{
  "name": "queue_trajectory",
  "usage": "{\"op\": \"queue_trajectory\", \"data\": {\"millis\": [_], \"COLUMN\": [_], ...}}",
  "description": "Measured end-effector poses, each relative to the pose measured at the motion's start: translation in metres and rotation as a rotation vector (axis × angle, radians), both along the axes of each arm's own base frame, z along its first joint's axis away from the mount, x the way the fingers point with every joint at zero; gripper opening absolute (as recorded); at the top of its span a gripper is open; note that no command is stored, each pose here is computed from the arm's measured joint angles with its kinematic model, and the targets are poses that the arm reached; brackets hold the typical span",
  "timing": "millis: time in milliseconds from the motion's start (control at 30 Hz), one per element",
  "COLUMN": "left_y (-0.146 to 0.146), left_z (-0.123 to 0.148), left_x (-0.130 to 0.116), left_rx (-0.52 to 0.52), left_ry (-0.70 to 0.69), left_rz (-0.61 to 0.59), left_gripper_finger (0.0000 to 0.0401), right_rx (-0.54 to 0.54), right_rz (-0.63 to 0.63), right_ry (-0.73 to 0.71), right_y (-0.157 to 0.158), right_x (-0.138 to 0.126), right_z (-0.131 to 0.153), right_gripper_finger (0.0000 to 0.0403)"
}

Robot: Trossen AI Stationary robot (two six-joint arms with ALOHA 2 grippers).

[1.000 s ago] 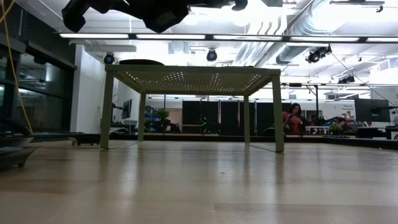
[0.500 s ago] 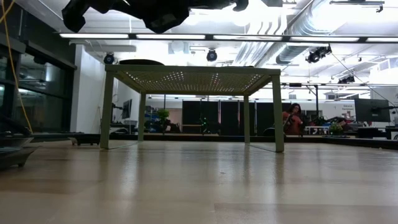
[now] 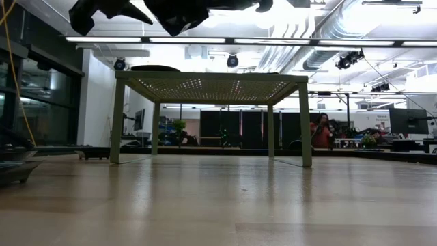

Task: Pick & Place Mini shaped plates
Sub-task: Stack the distorted square plate on top of the other distorted square plates on the shelf

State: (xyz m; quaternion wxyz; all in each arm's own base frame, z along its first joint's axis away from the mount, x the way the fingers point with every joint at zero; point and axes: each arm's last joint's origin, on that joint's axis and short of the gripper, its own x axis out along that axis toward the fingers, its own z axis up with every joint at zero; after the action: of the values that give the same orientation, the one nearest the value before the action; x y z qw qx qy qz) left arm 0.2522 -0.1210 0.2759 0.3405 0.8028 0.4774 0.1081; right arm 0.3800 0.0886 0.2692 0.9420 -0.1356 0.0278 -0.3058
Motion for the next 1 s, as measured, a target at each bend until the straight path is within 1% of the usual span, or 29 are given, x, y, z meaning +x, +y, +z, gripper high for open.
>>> {"op": "queue_trajectory", "data": {"millis": [133,233,433,500,567,667,767,833,900,1000], "left_y": [0.000,0.001,-0.004,-0.006,-0.006,0.000,0.010,0.017,0.022,0.032], "left_z": [0.000,0.000,0.002,0.003,0.007,0.016,0.027,0.037,0.045,0.059], "left_x": [-0.001,-0.003,-0.011,-0.014,-0.021,-0.033,-0.045,-0.056,-0.063,-0.078], "left_rx": [0.009,0.024,0.091,0.119,0.117,0.037,-0.122,-0.210,-0.276,-0.389], "left_ry": [0.014,0.038,0.060,0.039,-0.023,-0.123,-0.241,-0.290,-0.359,-0.475], "left_rz": [0.000,-0.002,-0.035,-0.047,-0.056,-0.043,0.005,0.027,0.040,0.063], "left_gripper_finger": [0.0130,0.0144,0.0150,0.0150,0.0150,0.0150,0.0150,0.0150,0.0150,0.0150], "right_rx": [-0.001,-0.004,-0.011,-0.006,-0.003,0.011,0.047,0.098,0.159,0.276], "right_rz": [-0.044,-0.101,-0.154,-0.179,-0.203,-0.210,-0.223,-0.234,-0.244,-0.236], "right_ry": [0.007,0.023,0.046,0.041,0.034,0.025,0.036,0.036,0.037,0.021], "right_y": [-0.001,-0.002,-0.006,-0.009,-0.012,-0.018,-0.028,-0.038,-0.049,-0.067], "right_x": [-0.001,-0.002,-0.005,-0.007,-0.011,-0.021,-0.034,-0.044,-0.055,-0.069], "right_z": [-0.001,-0.002,0.000,0.005,0.013,0.028,0.041,0.047,0.053,0.059], "right_gripper_finger": [0.0000,0.0000,0.0000,0.0000,0.0000,0.0000,0.0000,0.0000,0.0000,0.0000]}}
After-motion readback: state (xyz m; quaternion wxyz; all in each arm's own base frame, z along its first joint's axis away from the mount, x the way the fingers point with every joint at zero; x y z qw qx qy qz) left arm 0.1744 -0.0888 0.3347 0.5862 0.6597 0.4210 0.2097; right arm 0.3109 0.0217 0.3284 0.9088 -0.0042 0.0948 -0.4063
